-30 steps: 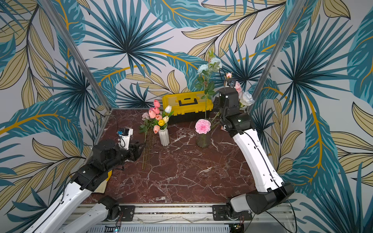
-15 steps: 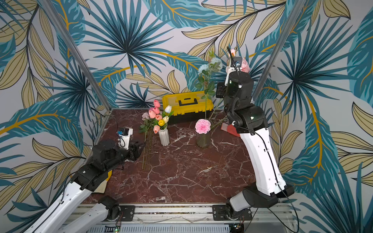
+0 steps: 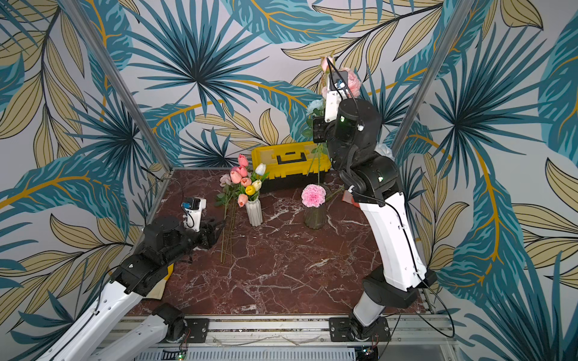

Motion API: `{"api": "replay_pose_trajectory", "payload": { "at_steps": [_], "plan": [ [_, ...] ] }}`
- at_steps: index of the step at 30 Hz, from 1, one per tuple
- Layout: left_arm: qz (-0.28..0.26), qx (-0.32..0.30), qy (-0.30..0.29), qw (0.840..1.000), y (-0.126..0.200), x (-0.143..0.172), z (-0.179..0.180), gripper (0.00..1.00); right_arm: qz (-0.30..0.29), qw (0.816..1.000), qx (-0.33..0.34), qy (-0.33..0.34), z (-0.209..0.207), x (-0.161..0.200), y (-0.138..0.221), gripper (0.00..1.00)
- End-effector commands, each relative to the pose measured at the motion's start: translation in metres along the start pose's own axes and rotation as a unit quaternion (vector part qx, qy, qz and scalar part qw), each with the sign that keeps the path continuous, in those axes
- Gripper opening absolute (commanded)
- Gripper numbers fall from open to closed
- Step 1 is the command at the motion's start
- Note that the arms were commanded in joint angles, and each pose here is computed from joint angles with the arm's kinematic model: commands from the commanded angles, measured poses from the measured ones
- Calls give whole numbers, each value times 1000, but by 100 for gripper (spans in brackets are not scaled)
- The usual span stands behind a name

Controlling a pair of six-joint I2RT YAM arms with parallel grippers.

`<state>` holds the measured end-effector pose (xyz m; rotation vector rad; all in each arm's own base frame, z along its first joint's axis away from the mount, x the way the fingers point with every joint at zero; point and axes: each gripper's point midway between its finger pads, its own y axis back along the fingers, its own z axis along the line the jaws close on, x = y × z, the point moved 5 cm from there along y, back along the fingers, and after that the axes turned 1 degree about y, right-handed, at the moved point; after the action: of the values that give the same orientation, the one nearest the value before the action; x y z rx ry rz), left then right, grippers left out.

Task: Pick out pink flowers from the vase
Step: Pick up the flower from the vase, then place the flower at the center of the board.

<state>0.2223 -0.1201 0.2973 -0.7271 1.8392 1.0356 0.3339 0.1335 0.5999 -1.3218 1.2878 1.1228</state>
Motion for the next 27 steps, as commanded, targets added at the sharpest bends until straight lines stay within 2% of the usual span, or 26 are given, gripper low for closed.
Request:
{"api": "replay_pose_trajectory", "payload": {
  "at_steps": [1, 6, 10, 13, 17, 23, 27],
  "plan": [
    [1, 12, -14, 1000, -3, 4, -2, 51, -7, 1000, -10, 6, 11, -3, -1, 0],
    [-5, 49, -26, 998, 1, 1, -12, 53, 33, 997, -64, -4, 41, 18, -6, 0],
    [-13, 111, -42, 993, 2, 1, -27, 55, 77, 991, -112, -7, 72, 47, -8, 0],
    [-23, 153, -81, 985, 5, 4, -44, 58, 108, 983, -146, -7, 95, 70, -4, 0],
    [-31, 160, -115, 980, 9, 6, -53, 58, 138, 973, -185, -2, 121, 95, 7, 0],
    [-60, 180, -102, 976, 7, -3, -60, 59, 151, 964, -217, -23, 141, 115, 25, 0],
    [-82, 208, -95, 970, 3, -12, -71, 59, 137, 959, -244, -36, 156, 116, 46, 0]
  ]
}}
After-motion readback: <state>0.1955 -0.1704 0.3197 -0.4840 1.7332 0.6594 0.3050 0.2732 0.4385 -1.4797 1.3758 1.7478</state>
